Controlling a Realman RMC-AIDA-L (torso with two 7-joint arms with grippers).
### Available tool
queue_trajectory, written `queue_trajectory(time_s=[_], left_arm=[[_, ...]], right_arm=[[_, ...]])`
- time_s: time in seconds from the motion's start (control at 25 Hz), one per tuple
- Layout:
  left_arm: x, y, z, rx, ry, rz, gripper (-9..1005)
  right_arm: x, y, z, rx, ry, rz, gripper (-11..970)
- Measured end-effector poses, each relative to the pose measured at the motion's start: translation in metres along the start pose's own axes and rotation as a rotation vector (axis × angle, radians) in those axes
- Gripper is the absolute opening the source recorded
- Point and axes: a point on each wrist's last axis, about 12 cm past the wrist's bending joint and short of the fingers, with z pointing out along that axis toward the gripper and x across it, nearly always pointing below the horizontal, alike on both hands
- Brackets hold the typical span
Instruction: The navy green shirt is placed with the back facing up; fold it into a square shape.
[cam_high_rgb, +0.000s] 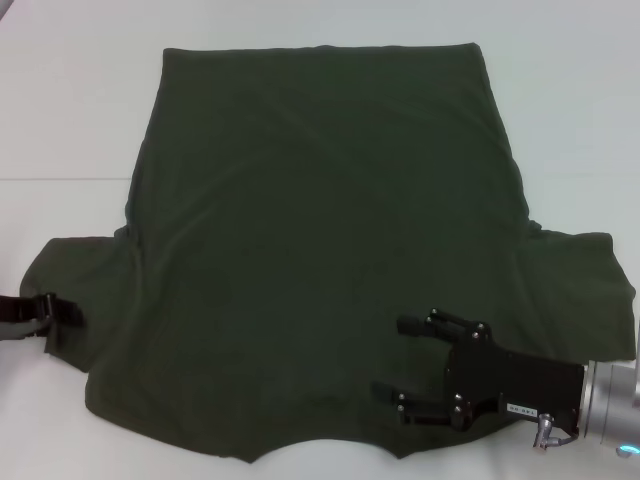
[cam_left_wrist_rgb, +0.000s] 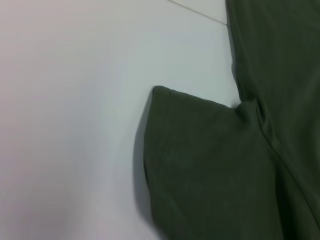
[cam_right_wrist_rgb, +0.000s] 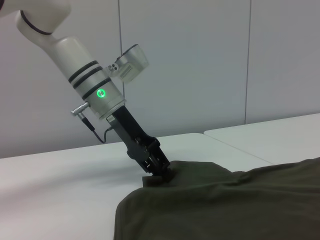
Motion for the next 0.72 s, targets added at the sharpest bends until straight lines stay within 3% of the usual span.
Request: queue_trajectory(time_s=[0.52,0.72], left_arm=[[-0.0042,-0.003,-0.0035,-0.017,-0.027,0.031,424],[-0.0049,-0.0041,-0.0028,-0.021,-0.021,0.04,266]], right_arm=[[0.0004,0.0003,-0.0004,0.0,0.0,0.001,927],[0.0001,0.0002,-0.0002,0.0,0.0,0.001,927]])
